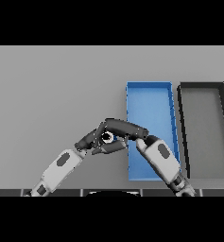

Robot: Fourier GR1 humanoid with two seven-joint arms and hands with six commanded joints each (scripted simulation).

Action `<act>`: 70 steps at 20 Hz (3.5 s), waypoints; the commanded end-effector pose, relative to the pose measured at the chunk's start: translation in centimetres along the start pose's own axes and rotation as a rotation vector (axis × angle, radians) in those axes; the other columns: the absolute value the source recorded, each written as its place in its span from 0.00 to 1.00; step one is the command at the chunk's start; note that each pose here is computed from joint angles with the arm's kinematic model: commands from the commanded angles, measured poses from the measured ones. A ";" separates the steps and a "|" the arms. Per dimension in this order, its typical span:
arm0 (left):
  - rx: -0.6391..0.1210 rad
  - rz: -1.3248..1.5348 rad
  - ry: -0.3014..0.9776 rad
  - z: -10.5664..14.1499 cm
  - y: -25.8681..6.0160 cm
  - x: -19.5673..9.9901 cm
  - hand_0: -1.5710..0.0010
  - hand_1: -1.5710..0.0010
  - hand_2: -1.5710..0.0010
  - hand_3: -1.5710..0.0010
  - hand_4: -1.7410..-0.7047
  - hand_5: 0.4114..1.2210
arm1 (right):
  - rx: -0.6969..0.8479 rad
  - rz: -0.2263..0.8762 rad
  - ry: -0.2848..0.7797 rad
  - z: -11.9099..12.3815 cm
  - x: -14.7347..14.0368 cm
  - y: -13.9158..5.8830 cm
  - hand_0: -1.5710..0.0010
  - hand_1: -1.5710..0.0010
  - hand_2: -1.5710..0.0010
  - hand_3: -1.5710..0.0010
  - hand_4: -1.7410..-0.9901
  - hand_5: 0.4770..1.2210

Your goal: Pick up the blue pipe and place it into the blue bin.

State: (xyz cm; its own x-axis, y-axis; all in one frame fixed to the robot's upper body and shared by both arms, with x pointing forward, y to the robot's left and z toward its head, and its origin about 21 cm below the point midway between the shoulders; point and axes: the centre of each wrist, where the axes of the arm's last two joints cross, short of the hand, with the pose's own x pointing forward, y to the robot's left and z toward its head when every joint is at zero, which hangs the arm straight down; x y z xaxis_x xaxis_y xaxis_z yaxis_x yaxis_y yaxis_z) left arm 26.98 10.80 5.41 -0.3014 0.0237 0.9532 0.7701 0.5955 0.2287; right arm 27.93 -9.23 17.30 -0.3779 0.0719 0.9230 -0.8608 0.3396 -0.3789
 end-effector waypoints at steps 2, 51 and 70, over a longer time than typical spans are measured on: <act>-0.035 -0.023 0.015 0.1 -0.2 -0.1 0.10 0.24 0.21 0.67 0.19 1.00 | 0.003 -0.019 -0.020 -0.2 -0.2 0.2 0.02 0.02 0.02 0.03 0.35 0.94; 0.013 -0.096 0.272 2.9 1.1 -0.3 1.00 1.00 1.00 1.00 0.88 0.06 | -0.755 -0.312 0.141 8.7 1.2 -17.0 0.00 0.00 0.00 0.00 0.32 1.00; -0.002 -0.090 0.285 2.3 0.7 -0.1 1.00 1.00 1.00 1.00 0.88 0.08 | -0.873 -0.683 0.904 13.9 -12.0 -8.4 0.52 0.55 0.57 0.74 0.53 0.93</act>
State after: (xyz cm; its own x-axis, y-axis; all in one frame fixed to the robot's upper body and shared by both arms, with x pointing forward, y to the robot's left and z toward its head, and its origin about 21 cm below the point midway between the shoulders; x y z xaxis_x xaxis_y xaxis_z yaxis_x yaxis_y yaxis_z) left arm 26.27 13.06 5.06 -0.1998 -0.2541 0.9463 0.7485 0.5837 0.3148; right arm 34.98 -25.99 8.58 0.6449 0.1139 0.7557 -0.1785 0.9839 0.0040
